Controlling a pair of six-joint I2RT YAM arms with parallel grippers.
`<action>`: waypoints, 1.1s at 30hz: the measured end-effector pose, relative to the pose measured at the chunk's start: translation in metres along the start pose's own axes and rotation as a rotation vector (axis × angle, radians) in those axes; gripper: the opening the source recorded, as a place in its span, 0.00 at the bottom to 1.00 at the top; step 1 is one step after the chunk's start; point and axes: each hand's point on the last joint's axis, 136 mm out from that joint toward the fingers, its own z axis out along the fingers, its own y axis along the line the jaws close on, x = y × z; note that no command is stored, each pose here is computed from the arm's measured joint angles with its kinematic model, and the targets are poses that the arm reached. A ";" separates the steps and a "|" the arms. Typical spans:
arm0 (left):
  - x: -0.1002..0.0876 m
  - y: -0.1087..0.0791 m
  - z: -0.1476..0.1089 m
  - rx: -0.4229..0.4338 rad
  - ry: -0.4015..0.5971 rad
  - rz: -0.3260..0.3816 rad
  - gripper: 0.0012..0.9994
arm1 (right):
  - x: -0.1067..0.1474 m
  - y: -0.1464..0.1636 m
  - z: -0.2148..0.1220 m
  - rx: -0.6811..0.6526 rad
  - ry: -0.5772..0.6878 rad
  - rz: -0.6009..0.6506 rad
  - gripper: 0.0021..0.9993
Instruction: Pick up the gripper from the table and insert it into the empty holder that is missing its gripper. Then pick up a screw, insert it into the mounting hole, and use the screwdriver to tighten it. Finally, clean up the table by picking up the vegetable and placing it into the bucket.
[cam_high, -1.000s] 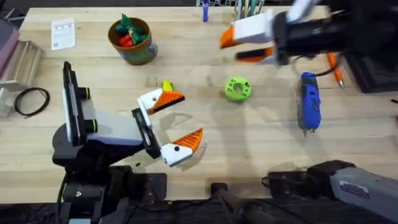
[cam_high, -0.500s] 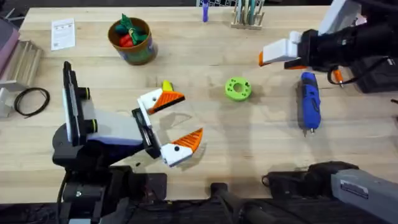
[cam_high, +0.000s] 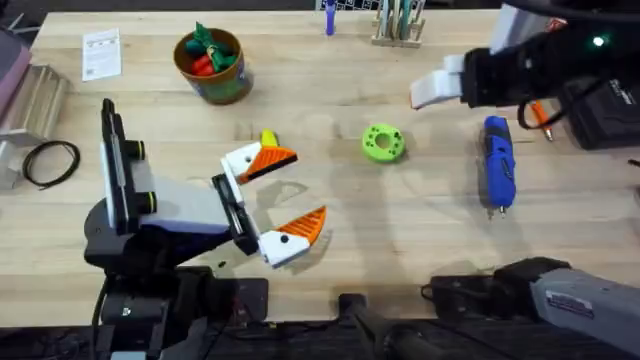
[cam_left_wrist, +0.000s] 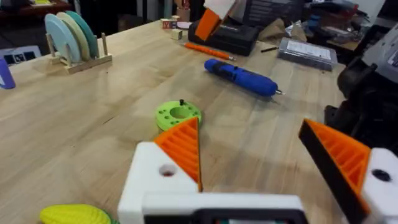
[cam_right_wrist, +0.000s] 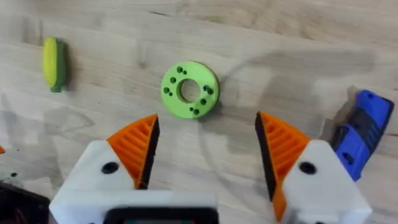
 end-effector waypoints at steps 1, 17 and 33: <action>0.000 0.000 0.000 0.000 0.000 0.000 0.99 | -0.002 0.001 0.001 0.008 0.005 -0.005 0.87; 0.000 0.000 0.000 0.000 0.000 0.000 0.99 | 0.002 0.018 0.041 0.172 0.183 0.105 0.75; 0.000 0.000 0.000 0.000 0.000 0.000 0.99 | 0.019 0.008 0.094 0.281 0.293 0.369 0.70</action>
